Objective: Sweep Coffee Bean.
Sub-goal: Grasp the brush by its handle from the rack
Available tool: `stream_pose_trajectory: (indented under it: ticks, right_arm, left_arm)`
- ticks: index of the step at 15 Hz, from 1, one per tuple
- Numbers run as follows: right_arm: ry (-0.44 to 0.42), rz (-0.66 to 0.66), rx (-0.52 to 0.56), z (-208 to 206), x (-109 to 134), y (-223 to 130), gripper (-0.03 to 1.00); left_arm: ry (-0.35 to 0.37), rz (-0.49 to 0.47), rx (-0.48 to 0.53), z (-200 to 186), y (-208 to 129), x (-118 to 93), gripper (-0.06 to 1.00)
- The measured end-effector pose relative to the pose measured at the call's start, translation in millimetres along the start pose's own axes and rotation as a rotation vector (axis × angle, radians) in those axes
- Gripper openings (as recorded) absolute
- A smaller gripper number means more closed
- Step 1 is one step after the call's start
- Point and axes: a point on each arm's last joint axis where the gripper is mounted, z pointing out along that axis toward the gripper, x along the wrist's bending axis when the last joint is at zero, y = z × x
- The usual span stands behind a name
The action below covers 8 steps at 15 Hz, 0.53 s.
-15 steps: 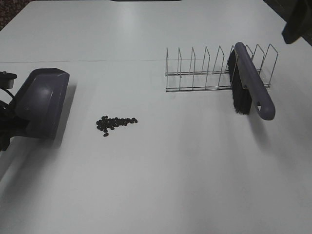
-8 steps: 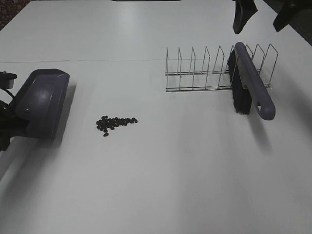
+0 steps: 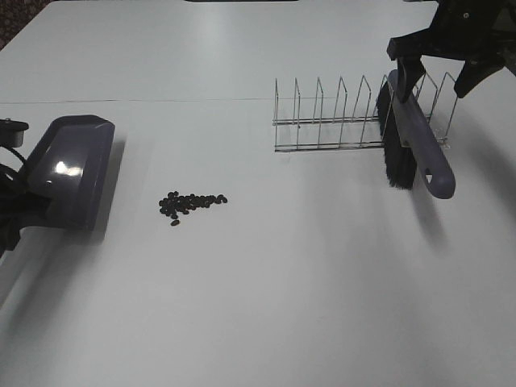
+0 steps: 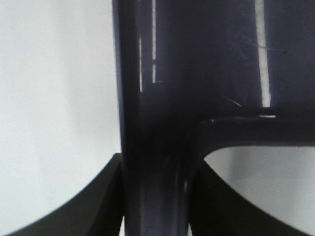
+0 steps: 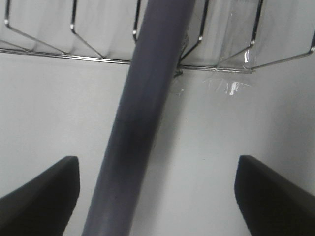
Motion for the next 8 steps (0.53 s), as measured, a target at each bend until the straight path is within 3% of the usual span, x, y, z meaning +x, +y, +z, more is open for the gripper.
stream_pose_trajectory:
  ticks: [8]
  right_arm:
    - [0.076,0.025,-0.020,29.7,2.5,7.0,0.72]
  left_arm:
    - [-0.015,-0.016,0.003,0.0,-0.3,-1.3,0.33]
